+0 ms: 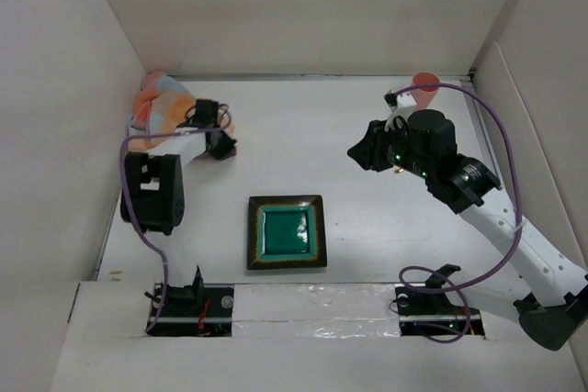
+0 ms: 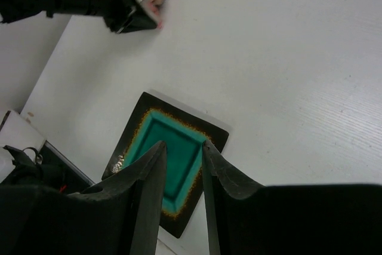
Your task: Set the dinner table for one person
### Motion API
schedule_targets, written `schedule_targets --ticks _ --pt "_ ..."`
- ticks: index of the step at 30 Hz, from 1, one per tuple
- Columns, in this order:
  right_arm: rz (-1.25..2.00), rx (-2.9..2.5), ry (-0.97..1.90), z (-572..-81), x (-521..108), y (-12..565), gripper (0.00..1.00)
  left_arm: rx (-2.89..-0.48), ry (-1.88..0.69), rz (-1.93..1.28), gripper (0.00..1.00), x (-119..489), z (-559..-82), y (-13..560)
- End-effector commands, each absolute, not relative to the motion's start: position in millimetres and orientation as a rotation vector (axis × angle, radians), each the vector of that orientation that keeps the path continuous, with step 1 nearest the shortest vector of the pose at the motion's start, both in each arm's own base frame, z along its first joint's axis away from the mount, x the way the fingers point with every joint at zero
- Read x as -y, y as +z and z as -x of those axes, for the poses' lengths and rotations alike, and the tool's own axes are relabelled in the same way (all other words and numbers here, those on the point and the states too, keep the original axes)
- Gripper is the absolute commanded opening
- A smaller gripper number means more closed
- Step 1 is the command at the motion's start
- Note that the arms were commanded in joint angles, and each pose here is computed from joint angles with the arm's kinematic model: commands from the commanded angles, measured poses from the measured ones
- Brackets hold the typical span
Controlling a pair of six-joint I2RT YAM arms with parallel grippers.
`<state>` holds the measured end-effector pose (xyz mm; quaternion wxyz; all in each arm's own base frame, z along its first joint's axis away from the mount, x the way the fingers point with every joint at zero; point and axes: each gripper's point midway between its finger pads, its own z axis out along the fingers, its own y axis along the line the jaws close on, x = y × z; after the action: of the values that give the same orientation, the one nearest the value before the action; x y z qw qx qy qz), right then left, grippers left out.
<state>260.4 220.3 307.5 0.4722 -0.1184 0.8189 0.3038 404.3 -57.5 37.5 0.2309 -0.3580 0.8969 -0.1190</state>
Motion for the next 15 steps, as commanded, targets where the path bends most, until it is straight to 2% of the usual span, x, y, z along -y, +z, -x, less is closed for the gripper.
schedule_targets --ticks 1,2,3,4,5,6,7,9,10,12,13,15 --pt "0.272 -1.915 0.749 -272.9 -222.9 337.4 0.35 -2.426 -0.565 0.659 0.00 169.3 -461.2 90.3" --pt "0.264 -1.911 0.750 -274.2 -223.0 339.2 0.35 -2.376 -0.612 0.575 0.00 196.5 -483.2 119.6" --pt "0.254 -1.910 0.750 -275.6 -223.3 340.0 0.35 -2.407 -0.625 0.527 0.00 218.0 -483.7 117.9" --pt "0.242 -1.911 0.740 -279.3 -223.1 338.4 0.35 -2.482 -0.634 0.451 0.00 254.6 -476.9 92.2" --pt "0.229 -1.910 0.743 -279.9 -222.9 339.5 0.35 -2.443 -0.689 0.401 0.00 279.9 -489.7 112.1" --pt "0.221 -1.909 0.742 -281.3 -223.1 339.6 0.35 -2.468 -0.704 0.372 0.00 297.1 -487.8 106.8" --pt "0.205 -1.910 0.728 -285.8 -220.3 338.9 0.35 -2.519 -0.714 0.312 0.00 327.4 -478.6 83.2" --pt "0.191 -1.912 0.731 -287.5 -220.9 339.4 0.36 -2.497 -0.797 0.235 0.00 362.8 -483.4 100.4" --pt "0.179 -1.917 0.721 -289.9 -220.1 338.3 0.37 -2.533 -0.801 0.219 0.07 374.2 -481.3 85.1" --pt "0.147 -1.928 0.706 -295.5 -217.2 334.4 0.43 -2.523 -0.864 0.160 0.23 393.3 -475.6 100.1" --pt "0.136 -1.930 0.700 -297.6 -216.9 332.3 0.44 -2.504 -0.884 0.152 0.36 393.2 -473.5 113.2" --pt "0.077 -1.948 0.674 -307.0 -212.0 323.8 0.44 -2.484 -0.870 0.157 0.41 384.3 -466.2 114.5"
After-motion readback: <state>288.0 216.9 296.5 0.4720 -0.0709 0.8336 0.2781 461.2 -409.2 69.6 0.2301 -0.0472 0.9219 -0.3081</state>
